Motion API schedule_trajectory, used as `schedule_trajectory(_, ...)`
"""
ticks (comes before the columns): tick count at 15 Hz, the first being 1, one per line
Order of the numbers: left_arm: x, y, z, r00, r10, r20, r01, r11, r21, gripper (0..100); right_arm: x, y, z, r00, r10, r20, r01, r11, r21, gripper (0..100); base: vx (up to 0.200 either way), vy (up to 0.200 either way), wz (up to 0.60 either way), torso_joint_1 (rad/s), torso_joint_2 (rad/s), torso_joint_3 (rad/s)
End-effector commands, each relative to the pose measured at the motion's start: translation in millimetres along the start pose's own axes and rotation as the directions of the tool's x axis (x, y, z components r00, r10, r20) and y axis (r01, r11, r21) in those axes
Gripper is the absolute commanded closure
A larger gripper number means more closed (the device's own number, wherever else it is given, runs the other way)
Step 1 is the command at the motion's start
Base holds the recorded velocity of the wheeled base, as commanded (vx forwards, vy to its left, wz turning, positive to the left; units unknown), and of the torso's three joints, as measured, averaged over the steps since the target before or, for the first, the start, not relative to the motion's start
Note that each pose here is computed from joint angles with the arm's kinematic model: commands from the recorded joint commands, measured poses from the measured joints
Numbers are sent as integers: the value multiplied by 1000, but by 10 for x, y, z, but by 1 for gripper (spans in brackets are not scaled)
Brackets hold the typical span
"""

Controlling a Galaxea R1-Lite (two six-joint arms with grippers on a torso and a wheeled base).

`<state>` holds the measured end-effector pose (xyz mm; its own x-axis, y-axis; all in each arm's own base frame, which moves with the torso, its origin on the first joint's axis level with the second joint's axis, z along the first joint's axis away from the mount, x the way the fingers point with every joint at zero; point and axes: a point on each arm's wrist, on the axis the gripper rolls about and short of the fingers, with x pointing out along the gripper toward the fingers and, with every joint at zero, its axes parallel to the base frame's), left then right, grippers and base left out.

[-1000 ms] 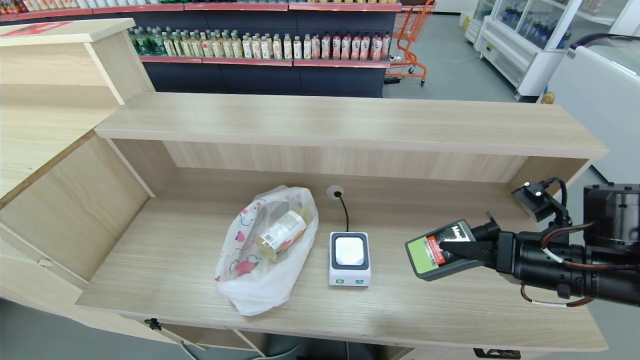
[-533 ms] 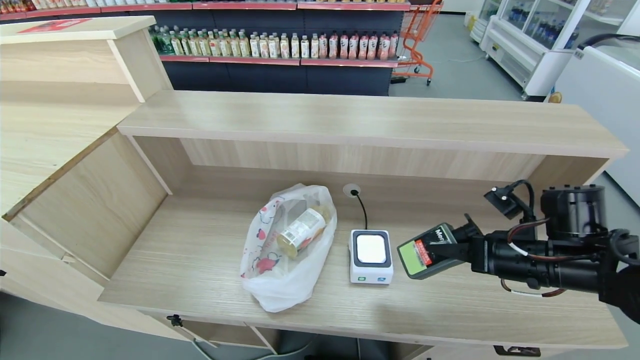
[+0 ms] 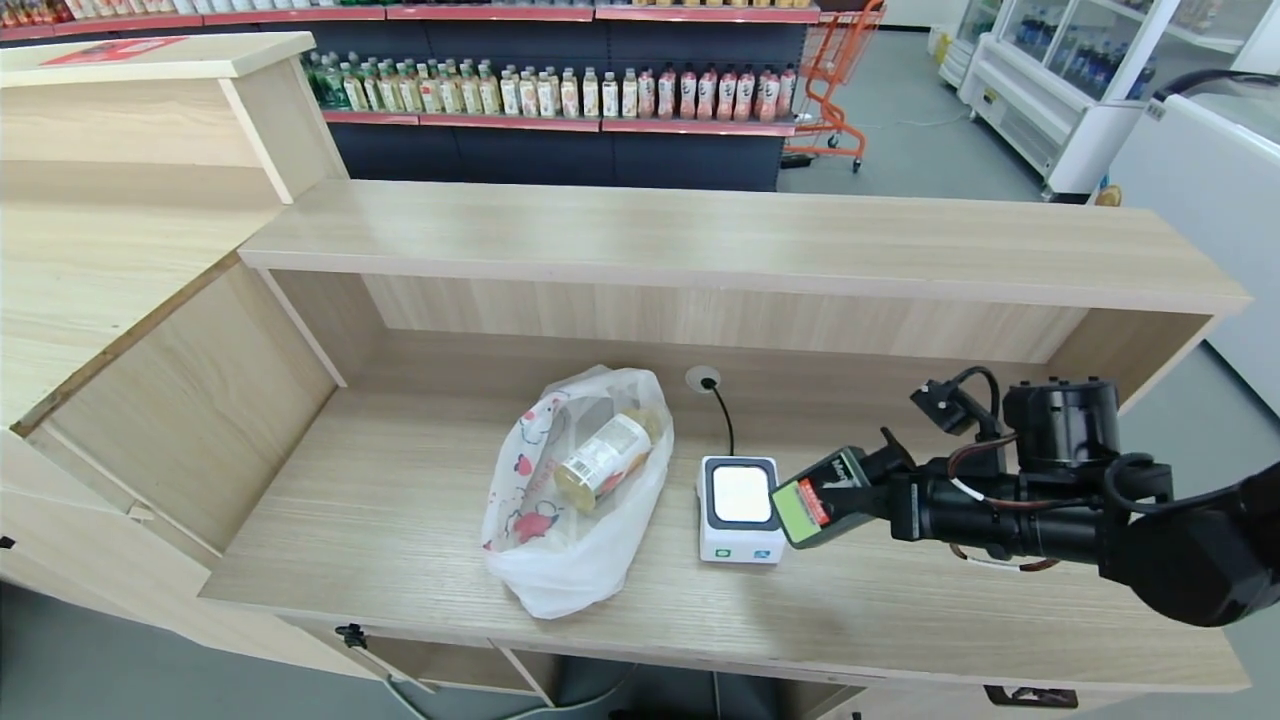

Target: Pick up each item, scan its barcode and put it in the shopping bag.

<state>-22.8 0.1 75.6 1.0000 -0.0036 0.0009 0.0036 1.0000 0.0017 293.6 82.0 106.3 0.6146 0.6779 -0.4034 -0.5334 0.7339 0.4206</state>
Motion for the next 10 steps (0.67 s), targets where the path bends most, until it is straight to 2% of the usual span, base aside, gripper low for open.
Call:
schedule_trajectory(1, 0, 0, 0, 1000, 2, 1, -2, 1000, 0, 0, 204, -63, 38, 1000, 12, -2, -12, 1000, -6, 100, 0, 0, 0, 0, 0, 0)
schedule_trajectory(10, 1, 0, 1, 1000, 1, -1, -1, 1000, 1, 0, 620, -98, 90, 999, 51, -16, -51, 998, -32, 100, 0, 0, 0, 0, 0, 0)
